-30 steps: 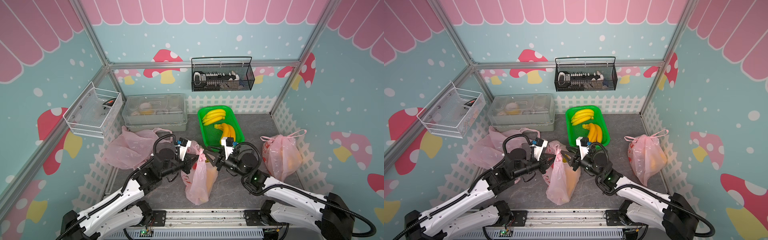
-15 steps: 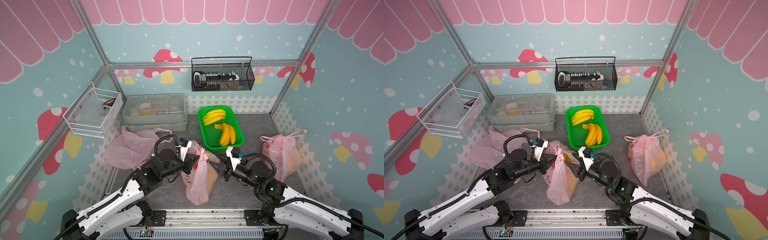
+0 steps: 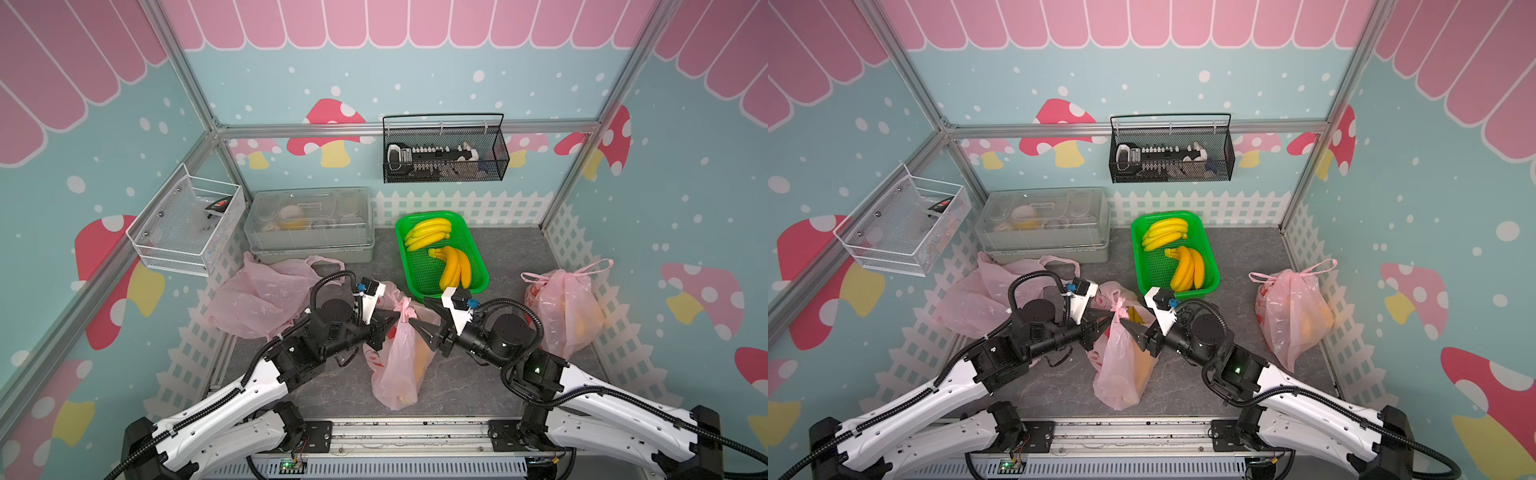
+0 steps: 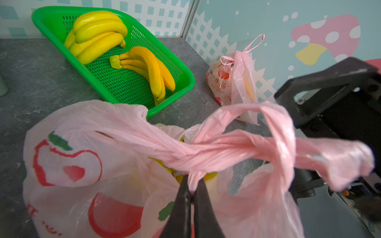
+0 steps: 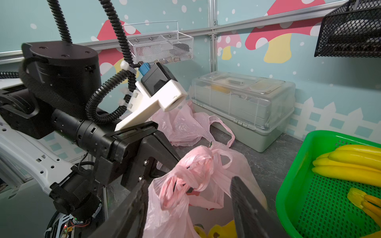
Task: Place the banana into a plastic bag & tie a knot
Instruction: Tie the plastic bag at the center of the board.
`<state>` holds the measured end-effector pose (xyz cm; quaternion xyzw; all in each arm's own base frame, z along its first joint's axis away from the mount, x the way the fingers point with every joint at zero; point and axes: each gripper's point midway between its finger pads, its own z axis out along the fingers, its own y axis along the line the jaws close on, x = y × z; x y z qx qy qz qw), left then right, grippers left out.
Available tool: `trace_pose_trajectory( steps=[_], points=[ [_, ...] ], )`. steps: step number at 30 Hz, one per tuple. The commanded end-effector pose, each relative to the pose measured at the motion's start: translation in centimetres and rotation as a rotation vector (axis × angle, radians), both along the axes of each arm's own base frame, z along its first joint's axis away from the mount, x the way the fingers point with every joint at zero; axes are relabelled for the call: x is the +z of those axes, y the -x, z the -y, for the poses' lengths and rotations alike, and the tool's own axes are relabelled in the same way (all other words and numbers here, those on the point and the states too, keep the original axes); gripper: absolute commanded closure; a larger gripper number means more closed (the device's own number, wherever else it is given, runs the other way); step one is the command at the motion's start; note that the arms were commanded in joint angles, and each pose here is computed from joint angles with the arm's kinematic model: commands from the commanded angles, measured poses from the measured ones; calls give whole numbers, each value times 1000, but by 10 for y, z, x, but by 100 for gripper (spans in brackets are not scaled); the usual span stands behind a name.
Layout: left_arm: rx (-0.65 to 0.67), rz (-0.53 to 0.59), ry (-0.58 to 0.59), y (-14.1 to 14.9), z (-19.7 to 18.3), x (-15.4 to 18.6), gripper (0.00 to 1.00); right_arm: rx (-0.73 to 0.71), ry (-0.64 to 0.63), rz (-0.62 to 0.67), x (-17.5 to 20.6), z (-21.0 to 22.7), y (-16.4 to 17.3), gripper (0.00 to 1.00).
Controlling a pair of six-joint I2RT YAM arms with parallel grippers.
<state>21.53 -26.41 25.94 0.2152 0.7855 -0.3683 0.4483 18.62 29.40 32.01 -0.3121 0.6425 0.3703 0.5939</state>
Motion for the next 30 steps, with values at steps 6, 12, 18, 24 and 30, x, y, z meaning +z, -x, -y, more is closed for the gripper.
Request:
trace_pose_trajectory(
  steps=[6, 12, 18, 24, 30],
  points=[
    [-10, 35, -2, 2, 2, 12, 100, 5, -64, 26, 22, -8, -3, 47],
    [-10, 33, -3, 2, 2, 11, 100, 1, -63, 24, 22, -10, -5, 60],
    [-3, 34, -3, 2, 1, 11, 100, 0, -55, 17, 22, -11, -6, 85],
    [46, 38, -3, 0, -10, 10, 100, -61, -23, -4, 13, -2, -12, 100],
    [196, 2, -17, -7, -46, -5, 100, -228, 80, -49, -15, 24, -30, 100]
  ],
)
